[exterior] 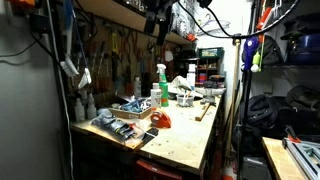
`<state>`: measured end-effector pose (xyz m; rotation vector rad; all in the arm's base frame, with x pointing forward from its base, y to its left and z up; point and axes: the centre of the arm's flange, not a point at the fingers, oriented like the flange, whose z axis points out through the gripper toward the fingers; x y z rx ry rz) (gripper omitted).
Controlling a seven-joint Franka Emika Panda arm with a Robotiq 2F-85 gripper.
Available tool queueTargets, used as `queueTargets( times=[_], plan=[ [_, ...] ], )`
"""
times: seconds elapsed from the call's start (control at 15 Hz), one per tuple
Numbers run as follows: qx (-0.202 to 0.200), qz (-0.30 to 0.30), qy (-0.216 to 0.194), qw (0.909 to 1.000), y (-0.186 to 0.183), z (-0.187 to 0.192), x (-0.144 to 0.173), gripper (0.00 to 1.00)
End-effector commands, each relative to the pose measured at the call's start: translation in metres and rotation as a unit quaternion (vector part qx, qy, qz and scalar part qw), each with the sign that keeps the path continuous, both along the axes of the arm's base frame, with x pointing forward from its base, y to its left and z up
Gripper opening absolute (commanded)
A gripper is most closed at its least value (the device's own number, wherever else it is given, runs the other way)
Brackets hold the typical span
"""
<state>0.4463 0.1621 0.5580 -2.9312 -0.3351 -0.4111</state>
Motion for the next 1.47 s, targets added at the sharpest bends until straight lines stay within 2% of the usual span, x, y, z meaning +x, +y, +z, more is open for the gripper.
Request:
queueTargets(
  times=[0.0, 1.07, 1.13, 1.27, 1.4],
  plan=[
    [0.000, 0.000, 0.000, 1.0000, 0.000, 0.000, 0.000, 1.00],
    [0.000, 0.000, 0.000, 1.0000, 0.000, 0.000, 0.000, 1.00],
    [0.011, -0.022, -0.006, 0.9997, -0.005, 0.004, 0.007, 1.00],
    [0.065, -0.069, -0.015, 0.9954, -0.023, 0.034, 0.031, 1.00],
    [0.081, -0.102, -0.029, 0.9911, -0.045, 0.065, 0.053, 1.00]
  ],
)
